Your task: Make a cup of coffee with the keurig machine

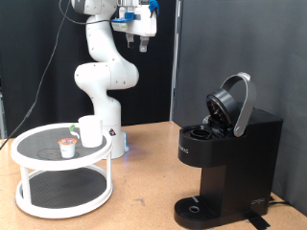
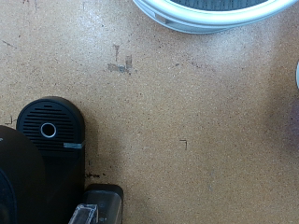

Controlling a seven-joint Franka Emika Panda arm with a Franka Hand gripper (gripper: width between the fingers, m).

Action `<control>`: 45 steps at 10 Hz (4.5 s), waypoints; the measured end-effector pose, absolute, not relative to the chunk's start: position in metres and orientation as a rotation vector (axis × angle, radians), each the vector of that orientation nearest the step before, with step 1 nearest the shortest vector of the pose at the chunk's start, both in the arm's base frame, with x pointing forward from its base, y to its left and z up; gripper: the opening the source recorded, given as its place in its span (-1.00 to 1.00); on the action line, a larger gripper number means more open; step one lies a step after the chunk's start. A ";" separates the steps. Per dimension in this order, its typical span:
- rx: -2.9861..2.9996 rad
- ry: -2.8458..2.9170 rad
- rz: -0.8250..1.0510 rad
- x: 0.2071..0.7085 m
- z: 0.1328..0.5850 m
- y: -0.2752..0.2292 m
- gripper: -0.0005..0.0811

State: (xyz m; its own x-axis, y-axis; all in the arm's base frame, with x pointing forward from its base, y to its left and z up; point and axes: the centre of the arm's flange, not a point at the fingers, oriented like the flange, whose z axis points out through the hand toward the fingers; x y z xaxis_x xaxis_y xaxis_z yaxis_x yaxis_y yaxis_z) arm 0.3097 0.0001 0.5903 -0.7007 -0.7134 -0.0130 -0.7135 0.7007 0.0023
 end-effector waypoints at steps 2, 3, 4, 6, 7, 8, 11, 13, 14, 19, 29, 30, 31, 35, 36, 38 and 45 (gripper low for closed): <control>-1.206 2.878 0.029 0.310 0.591 -0.010 0.81; -1.197 2.871 0.056 0.309 0.591 -0.025 0.81; -1.177 2.874 0.071 0.308 0.590 -0.042 0.81; -1.129 2.899 0.080 0.305 0.586 -0.075 0.81; -1.088 2.907 0.082 0.305 0.584 -0.091 0.81; -1.067 2.904 0.084 0.305 0.583 -0.099 0.81; -1.120 2.893 0.086 0.305 0.581 -0.099 0.81; -1.132 2.901 0.075 0.305 0.576 -0.114 0.81; -1.126 2.902 0.076 0.307 0.573 -0.129 0.81; -1.092 2.921 0.107 0.309 0.569 -0.204 0.81; -1.114 2.859 0.116 0.314 0.542 -0.238 0.81; -1.117 2.864 0.116 0.317 0.530 -0.237 0.81; -1.108 2.870 0.108 0.323 0.516 -0.236 0.81; -1.103 2.904 0.074 0.338 0.459 -0.228 0.81; -1.102 2.908 0.063 0.340 0.447 -0.227 0.81; -1.089 2.917 0.040 0.344 0.425 -0.224 0.81; -1.062 2.928 -0.048 0.349 0.376 -0.215 0.81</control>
